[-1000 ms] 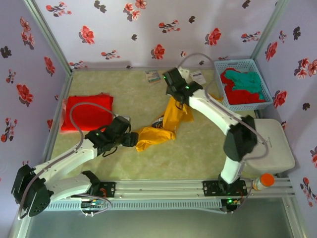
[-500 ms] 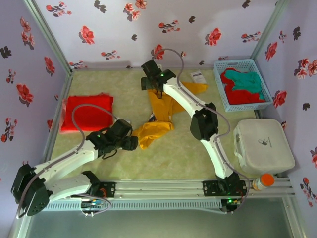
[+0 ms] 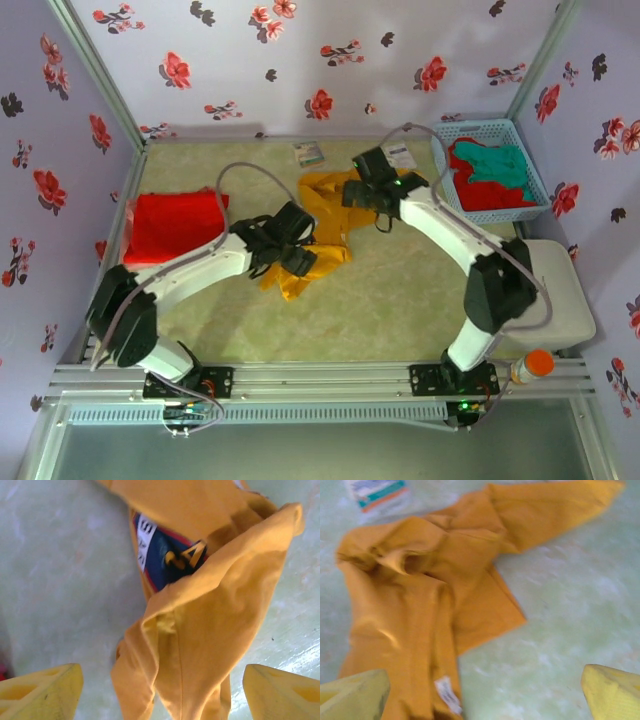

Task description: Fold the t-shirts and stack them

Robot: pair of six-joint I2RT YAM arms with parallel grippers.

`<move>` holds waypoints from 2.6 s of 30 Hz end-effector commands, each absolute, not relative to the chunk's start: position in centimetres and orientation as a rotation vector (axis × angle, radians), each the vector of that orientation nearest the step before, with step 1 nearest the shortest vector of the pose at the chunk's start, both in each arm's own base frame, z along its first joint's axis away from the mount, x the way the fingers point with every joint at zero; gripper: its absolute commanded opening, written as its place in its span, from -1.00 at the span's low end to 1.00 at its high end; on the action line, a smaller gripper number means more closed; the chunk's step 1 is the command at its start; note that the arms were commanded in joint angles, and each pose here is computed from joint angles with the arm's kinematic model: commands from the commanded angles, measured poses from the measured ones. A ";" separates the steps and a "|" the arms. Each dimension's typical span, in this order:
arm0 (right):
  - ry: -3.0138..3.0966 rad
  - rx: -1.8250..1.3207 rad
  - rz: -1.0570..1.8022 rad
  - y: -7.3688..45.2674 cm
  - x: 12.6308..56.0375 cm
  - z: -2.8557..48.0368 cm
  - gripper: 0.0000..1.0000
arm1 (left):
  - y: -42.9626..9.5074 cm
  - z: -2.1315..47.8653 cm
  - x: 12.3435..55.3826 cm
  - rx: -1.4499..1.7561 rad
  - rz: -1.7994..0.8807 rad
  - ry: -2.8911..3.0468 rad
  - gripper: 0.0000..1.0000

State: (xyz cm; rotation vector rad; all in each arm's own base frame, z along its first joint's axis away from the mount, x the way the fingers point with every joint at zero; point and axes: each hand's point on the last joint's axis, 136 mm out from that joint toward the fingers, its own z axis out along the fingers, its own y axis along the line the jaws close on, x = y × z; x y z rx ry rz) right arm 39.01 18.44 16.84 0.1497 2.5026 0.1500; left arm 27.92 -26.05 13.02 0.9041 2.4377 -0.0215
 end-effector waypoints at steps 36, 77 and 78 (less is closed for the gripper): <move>2.564 0.554 0.413 10.8 32.8 10.0 0.69 | -16.5 25.0 36.1 0.274 -0.192 2.256 -0.80; 2.643 0.365 0.233 17.4 39.8 8.2 -1.00 | -6.1 10.2 25.4 -0.471 -0.388 2.560 0.32; 2.643 0.372 0.253 16.8 39.3 8.9 -1.00 | -6.3 10.1 25.7 -0.454 -0.391 2.564 0.33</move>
